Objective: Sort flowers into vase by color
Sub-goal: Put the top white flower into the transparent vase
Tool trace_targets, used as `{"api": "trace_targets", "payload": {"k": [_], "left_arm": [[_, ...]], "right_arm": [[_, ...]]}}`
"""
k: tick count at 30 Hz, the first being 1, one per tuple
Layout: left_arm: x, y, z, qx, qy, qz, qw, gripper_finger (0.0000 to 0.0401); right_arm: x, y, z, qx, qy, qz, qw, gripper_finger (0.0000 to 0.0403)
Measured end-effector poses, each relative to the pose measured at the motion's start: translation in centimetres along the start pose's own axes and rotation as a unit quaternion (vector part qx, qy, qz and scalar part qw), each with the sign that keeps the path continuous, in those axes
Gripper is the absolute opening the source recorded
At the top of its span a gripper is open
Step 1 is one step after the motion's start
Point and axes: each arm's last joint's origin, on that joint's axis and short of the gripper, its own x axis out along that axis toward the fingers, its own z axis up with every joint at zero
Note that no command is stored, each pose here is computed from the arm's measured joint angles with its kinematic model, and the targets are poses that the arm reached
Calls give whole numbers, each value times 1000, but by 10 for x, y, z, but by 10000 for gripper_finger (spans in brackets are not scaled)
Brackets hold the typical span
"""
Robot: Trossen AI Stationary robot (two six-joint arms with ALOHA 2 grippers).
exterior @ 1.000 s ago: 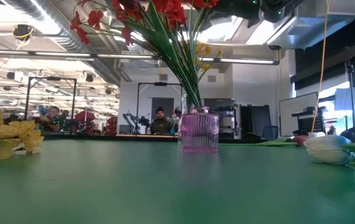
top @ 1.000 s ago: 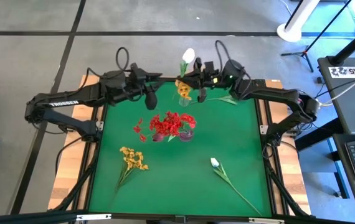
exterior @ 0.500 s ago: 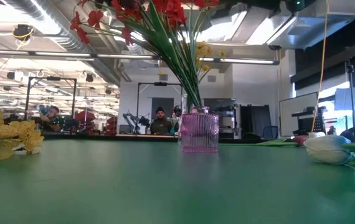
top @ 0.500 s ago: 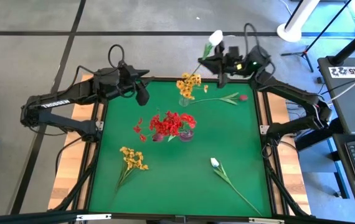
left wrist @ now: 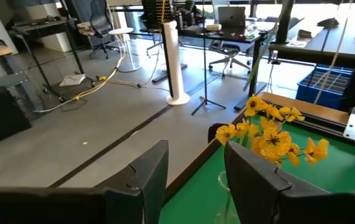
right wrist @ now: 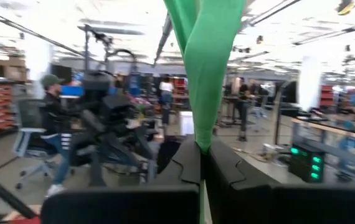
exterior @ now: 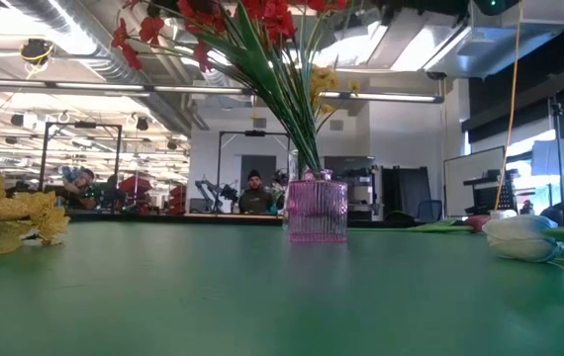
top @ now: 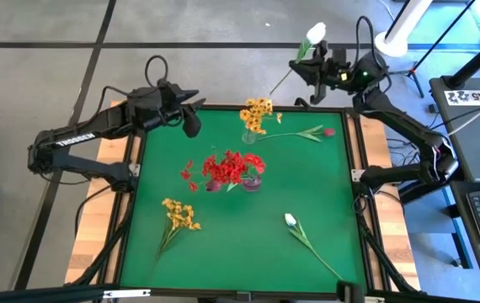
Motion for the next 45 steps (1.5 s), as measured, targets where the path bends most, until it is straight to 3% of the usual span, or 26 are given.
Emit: {"api": "trace_targets", "payload": {"k": [5,9,17,24,37,45], "left_arm": [[4,2,-5,-8,6,-16,1000,151],[12,2,-21,-18,28,-20,999,151],[36,2,-66,-56,22,-66,996,151],[46,6,-95,-85,26,-81,993,151],[46,3,-103,-92,35,-86,991,151],[46,3,-103,-92,35,-86,991,151]], "right_arm": [[-10,-14,-2,-7,17,-35,999,1],[-7,-20,-15,8,47,-33,998,1],[10,-35,-85,34,125,-13,992,1],[18,-40,-125,47,94,43,994,1],[51,-4,-138,57,49,143,987,0],[47,-10,-143,70,75,126,987,0]]}}
